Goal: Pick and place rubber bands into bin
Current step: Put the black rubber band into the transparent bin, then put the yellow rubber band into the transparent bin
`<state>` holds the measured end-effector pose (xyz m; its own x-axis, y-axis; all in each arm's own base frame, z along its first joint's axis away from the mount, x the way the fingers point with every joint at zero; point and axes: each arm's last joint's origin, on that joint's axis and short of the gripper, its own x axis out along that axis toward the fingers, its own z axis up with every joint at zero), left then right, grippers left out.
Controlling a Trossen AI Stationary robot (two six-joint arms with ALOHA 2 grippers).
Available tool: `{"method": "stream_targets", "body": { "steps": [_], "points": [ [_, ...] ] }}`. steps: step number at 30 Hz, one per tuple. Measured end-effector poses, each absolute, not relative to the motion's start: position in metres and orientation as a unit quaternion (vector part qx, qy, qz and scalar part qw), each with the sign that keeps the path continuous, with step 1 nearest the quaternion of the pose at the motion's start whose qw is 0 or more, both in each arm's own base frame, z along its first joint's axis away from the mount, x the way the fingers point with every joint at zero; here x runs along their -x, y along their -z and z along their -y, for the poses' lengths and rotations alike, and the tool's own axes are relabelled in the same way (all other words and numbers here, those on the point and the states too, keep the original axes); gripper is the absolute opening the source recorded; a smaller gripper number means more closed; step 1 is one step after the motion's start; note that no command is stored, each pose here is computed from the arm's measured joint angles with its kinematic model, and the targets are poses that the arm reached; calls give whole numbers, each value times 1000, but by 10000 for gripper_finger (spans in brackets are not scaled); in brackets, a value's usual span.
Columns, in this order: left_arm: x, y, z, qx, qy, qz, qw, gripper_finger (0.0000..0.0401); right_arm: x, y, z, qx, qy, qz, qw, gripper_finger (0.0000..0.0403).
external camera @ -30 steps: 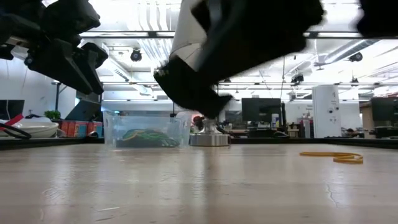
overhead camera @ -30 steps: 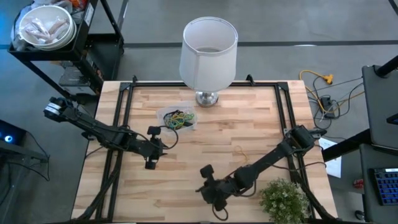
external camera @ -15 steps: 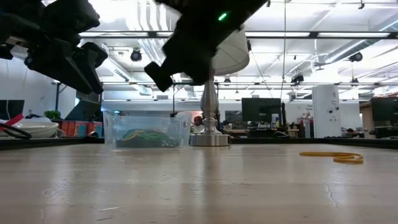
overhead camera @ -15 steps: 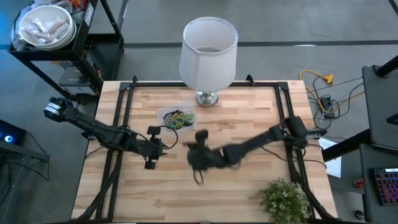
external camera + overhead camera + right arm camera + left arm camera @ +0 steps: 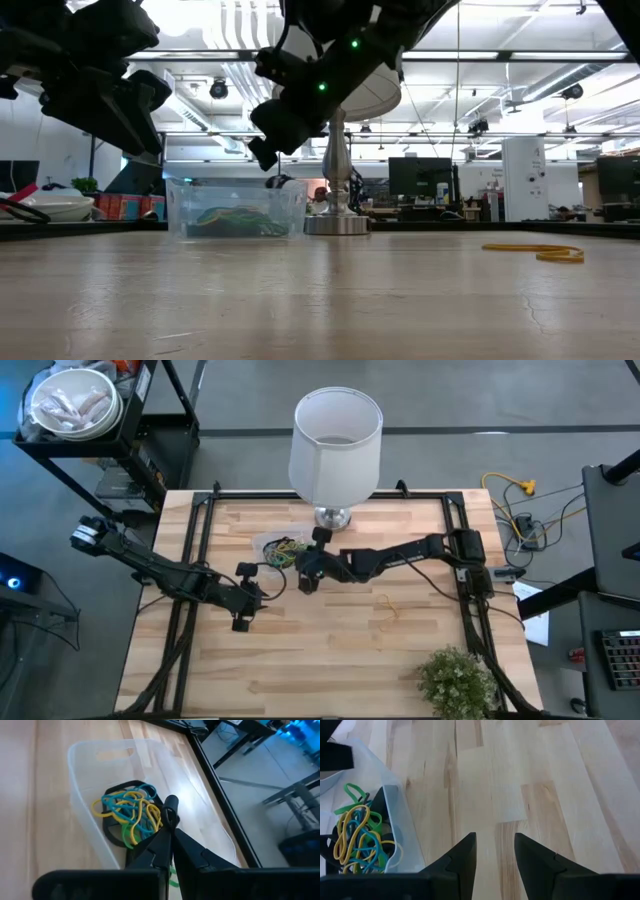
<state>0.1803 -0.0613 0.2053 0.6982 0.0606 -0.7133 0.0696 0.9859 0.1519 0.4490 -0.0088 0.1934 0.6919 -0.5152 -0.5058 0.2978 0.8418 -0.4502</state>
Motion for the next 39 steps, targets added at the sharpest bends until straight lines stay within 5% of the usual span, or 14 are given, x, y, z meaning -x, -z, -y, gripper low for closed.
{"method": "stream_targets", "body": {
  "steps": [14,28,39],
  "points": [
    [-181,-205,61,-83,2,-387,918,118,-451,-195,36,109,219,-304,921,14],
    [-181,-206,61,-83,2,-386,919,118,-452,-196,35,101,204,-296,928,131],
    [-181,-205,61,-83,2,-387,918,118,-453,-202,11,151,163,-322,920,151]
  ]
}}
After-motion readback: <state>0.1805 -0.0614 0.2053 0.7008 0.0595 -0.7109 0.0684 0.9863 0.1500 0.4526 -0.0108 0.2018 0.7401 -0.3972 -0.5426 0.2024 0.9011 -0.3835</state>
